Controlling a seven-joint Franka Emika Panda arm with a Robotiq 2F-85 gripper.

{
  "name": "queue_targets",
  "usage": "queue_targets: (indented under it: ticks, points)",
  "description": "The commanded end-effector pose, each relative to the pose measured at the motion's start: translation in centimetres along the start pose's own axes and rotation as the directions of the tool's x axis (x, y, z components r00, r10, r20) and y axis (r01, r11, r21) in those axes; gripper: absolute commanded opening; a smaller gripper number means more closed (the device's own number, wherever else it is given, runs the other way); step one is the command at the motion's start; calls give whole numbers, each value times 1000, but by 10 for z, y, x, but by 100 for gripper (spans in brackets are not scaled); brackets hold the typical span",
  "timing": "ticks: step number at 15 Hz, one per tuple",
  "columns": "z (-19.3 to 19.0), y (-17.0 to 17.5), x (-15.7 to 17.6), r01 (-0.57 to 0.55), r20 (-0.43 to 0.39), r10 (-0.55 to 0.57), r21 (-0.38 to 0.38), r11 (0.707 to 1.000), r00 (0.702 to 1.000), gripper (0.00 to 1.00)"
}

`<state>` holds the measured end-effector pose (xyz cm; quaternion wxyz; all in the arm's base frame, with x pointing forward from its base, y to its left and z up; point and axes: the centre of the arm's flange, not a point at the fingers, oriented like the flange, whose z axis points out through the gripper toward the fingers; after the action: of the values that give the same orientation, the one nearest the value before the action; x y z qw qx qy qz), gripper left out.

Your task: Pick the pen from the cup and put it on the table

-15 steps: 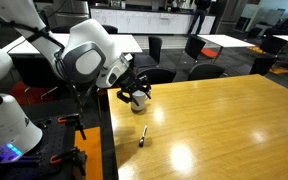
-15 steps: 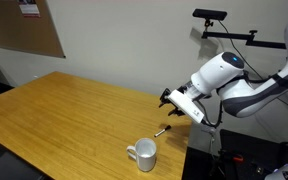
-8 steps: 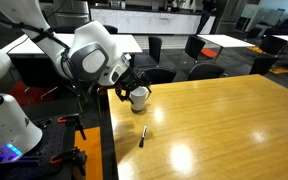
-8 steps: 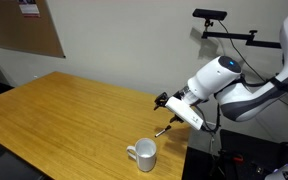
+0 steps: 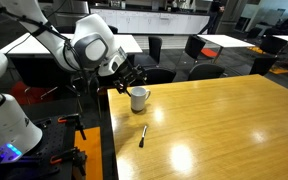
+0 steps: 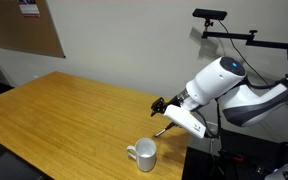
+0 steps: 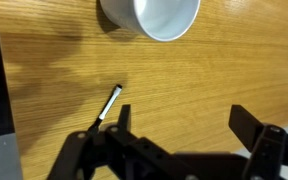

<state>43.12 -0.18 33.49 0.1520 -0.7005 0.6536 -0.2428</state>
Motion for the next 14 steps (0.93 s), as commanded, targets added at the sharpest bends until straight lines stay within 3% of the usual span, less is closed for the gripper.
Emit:
queue_targets:
  ticks: [1,4,6,9,14]
  points:
    - [-32,-16,-6,66,-29,-66,-9,998,997,100]
    - [-47,-23,-14,161,-38,-162,-12,987,986,100]
    - [-58,-28,-18,265,-33,-265,-9,964,964,100]
    - [-74,-34,-18,401,-4,-401,4,916,916,100]
    - [-99,-43,-13,595,78,-593,-11,804,802,100]
